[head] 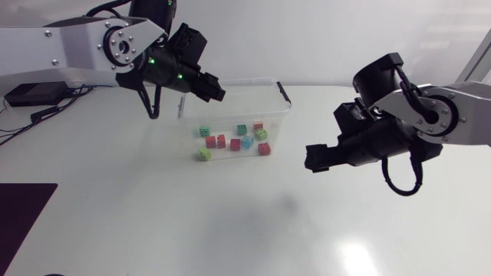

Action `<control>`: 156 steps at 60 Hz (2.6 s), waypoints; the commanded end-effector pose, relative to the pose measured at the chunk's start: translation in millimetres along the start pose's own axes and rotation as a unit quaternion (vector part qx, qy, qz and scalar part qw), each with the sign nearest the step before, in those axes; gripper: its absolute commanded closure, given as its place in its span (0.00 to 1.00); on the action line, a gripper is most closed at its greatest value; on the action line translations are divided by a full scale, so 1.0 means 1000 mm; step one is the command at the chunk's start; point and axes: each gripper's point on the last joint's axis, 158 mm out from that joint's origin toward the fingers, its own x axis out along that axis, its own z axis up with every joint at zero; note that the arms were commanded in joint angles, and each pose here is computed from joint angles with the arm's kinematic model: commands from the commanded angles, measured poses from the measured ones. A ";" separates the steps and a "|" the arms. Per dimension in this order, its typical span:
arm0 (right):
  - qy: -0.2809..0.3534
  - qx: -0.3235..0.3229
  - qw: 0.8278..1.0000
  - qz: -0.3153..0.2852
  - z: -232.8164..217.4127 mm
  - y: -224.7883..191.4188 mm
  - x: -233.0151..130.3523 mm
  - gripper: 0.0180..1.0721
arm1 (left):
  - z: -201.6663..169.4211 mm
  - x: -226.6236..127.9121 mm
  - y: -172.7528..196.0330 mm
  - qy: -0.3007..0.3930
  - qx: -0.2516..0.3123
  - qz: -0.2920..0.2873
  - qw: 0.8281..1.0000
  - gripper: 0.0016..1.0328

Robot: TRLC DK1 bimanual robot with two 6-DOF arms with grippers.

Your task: Place the duplo bricks in the container

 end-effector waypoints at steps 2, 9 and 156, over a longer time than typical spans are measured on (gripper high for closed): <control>0.000 -0.021 1.000 -0.005 -0.012 -0.001 -0.003 0.06 | -0.004 0.028 0.021 0.008 -0.017 0.017 1.000 0.84; -0.002 -0.031 0.999 -0.012 -0.023 -0.005 -0.008 0.06 | -0.012 0.054 0.043 0.014 -0.026 0.042 0.999 0.77; -0.437 0.017 0.884 -0.163 -0.052 -0.100 -0.113 0.05 | -0.206 -0.223 0.051 -0.255 -0.132 0.284 0.915 0.04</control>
